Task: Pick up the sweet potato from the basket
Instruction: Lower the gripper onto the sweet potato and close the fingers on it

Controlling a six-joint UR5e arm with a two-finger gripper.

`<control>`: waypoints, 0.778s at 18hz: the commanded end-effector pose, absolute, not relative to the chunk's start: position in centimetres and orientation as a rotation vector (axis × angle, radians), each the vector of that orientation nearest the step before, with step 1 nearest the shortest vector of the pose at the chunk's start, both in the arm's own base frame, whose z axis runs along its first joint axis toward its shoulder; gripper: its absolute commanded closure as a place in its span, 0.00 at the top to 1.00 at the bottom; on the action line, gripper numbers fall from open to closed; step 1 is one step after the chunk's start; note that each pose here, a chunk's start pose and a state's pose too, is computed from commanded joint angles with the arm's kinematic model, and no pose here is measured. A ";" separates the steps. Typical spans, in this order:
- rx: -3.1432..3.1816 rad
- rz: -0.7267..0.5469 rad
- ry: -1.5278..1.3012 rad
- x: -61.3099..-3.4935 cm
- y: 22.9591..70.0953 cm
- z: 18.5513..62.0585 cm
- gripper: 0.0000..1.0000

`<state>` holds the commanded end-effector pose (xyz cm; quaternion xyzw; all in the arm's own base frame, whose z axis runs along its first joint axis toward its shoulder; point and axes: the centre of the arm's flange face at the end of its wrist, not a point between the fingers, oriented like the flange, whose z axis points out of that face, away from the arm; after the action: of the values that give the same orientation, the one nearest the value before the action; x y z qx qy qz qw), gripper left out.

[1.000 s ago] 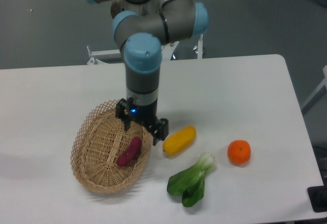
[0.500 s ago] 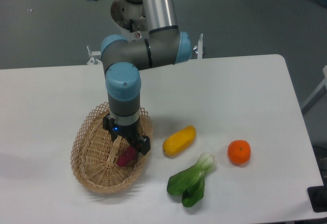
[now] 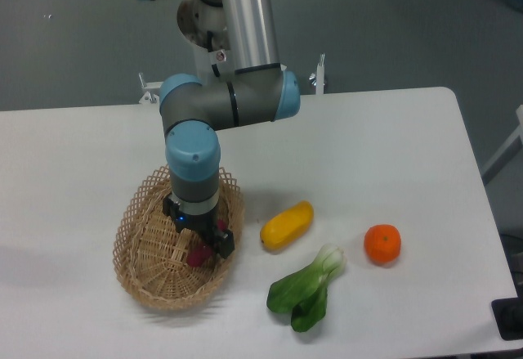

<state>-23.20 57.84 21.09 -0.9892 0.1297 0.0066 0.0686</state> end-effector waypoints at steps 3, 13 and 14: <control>-2.993 0.012 0.393 -23.2 57.8 20.3 1.00; -2.989 0.045 0.393 -23.5 58.0 21.1 0.28; -2.986 0.050 0.393 -23.5 58.1 21.3 0.27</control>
<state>-23.52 58.12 21.31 -0.9893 0.1301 0.0164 0.0647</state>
